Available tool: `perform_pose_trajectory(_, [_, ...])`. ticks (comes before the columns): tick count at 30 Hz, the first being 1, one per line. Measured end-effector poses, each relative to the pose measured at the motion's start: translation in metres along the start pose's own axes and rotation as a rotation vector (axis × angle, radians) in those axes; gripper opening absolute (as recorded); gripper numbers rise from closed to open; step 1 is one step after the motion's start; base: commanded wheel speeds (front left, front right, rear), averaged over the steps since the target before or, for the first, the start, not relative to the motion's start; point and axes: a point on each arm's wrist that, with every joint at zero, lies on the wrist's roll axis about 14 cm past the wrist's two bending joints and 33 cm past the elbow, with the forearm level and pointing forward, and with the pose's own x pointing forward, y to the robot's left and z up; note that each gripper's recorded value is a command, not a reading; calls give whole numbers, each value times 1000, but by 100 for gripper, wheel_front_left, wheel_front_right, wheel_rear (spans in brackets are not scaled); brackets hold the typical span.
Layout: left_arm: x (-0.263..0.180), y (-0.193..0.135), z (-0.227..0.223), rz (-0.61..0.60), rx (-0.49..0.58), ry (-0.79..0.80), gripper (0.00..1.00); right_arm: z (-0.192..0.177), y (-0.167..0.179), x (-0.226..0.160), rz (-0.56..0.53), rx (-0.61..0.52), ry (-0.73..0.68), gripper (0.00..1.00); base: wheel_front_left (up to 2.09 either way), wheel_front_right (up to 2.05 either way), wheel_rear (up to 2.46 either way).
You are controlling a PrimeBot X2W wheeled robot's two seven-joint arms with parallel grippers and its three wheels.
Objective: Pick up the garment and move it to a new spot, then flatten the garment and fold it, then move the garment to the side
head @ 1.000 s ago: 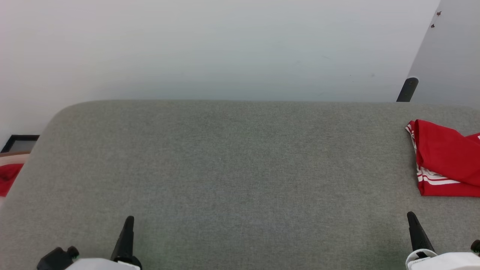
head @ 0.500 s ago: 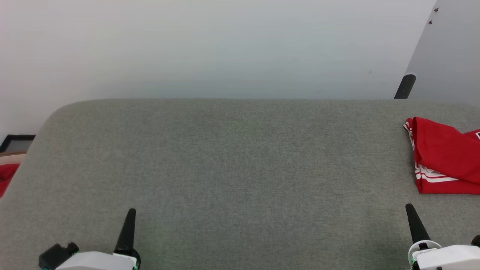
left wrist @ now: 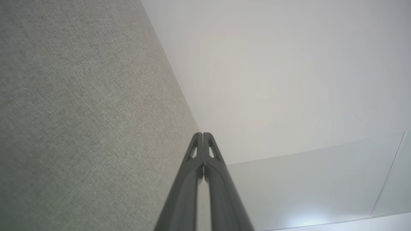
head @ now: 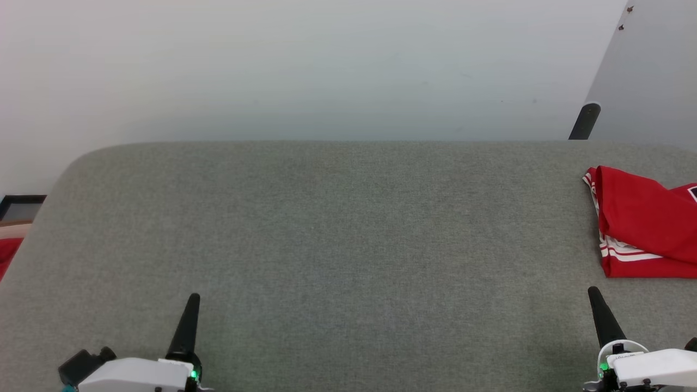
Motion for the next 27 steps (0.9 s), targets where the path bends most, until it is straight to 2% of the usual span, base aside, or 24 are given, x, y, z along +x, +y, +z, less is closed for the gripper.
perform_pose_trajectory(27, [14, -13, -9, -36, -211, 27, 0, 6, 8, 7, 30, 228, -7, 0, 0, 0, 0])
